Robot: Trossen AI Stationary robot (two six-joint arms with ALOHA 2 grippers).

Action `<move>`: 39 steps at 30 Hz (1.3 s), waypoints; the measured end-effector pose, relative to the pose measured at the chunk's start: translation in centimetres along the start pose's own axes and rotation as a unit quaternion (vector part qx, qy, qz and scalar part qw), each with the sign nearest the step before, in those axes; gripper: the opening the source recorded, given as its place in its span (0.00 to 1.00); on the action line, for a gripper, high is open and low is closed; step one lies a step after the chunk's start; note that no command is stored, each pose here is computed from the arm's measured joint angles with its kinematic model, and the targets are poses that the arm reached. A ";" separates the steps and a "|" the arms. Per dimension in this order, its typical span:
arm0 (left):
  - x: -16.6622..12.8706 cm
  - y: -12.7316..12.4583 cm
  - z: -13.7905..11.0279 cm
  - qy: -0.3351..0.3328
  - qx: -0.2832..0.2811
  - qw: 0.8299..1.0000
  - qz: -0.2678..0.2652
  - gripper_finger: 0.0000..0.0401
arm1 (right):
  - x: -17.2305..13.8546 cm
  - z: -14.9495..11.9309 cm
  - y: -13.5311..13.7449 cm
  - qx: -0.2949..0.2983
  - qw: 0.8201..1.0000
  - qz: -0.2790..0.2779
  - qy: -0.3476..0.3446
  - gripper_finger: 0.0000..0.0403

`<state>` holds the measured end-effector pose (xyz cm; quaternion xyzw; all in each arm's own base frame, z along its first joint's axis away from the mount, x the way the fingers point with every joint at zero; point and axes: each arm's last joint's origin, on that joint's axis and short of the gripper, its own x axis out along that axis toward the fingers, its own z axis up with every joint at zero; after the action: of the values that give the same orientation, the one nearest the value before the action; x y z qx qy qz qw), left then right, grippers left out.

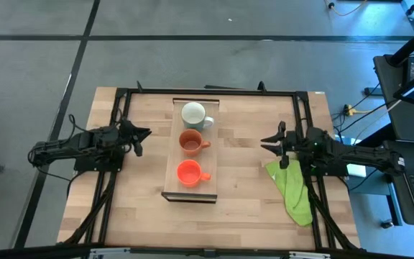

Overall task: Stack small to large cups/mugs on shelf
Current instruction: Return to Home Position

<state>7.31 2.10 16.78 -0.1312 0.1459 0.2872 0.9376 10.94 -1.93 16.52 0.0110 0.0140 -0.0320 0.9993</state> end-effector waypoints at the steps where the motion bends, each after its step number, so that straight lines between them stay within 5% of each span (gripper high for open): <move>1: 0.0 0.0 0.0 0.000 0.008 1.000 0.000 0.16 | 0.0 -0.3 0.0 0.004 1.000 0.000 0.014 0.25; 7: 0.0 0.0 0.0 0.001 0.016 1.000 -0.002 0.16 | -0.1 -1.1 0.0 0.011 0.998 -0.001 0.059 0.25; 39: 0.0 0.0 0.0 0.005 0.017 1.000 -0.002 0.16 | -0.1 -1.1 0.0 0.011 0.998 -0.001 0.058 0.25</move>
<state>7.29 2.07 16.75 -0.1168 0.1549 0.2817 0.9397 10.84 -1.91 15.40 0.0239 0.0713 -0.0323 0.9966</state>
